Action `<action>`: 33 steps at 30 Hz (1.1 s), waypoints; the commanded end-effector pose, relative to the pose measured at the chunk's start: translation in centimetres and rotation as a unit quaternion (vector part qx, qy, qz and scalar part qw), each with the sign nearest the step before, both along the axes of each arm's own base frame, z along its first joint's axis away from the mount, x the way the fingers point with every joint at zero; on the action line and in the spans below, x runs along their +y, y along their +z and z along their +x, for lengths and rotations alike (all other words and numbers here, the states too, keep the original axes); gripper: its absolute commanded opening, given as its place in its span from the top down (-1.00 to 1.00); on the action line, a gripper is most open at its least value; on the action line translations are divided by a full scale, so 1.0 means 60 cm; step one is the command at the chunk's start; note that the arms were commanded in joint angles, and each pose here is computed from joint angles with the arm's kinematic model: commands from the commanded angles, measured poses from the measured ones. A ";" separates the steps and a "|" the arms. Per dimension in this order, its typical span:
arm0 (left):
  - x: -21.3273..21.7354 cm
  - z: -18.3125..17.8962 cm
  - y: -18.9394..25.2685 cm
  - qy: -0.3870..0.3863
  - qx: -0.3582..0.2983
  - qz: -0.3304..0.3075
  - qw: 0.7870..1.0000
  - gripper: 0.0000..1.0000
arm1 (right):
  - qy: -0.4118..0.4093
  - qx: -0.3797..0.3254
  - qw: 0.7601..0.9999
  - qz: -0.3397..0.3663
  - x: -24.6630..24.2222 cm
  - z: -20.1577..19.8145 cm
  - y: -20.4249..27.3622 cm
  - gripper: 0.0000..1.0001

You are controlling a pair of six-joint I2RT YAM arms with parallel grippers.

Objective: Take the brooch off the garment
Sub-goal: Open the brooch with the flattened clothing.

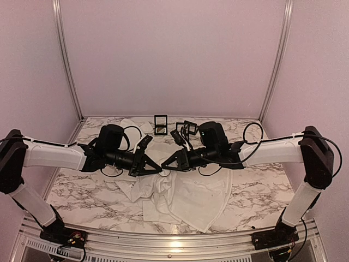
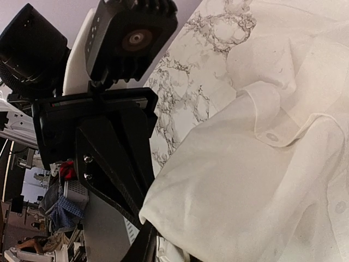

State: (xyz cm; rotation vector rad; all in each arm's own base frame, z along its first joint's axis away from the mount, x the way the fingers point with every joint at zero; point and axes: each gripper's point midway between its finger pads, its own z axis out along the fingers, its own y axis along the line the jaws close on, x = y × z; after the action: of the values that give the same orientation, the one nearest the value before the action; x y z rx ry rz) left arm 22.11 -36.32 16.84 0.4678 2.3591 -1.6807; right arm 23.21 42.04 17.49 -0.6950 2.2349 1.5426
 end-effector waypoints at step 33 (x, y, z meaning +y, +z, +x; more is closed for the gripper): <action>0.008 0.029 -0.005 0.028 0.009 -0.018 0.999 1.00 | 0.027 -0.019 0.999 0.018 0.014 -0.015 0.025 0.63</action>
State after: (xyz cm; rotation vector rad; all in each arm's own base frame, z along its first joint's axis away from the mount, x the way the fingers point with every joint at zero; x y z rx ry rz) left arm 22.74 -36.13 16.63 0.4102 2.3584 -1.7367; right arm 23.29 42.02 17.43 -0.7059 2.2266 1.5298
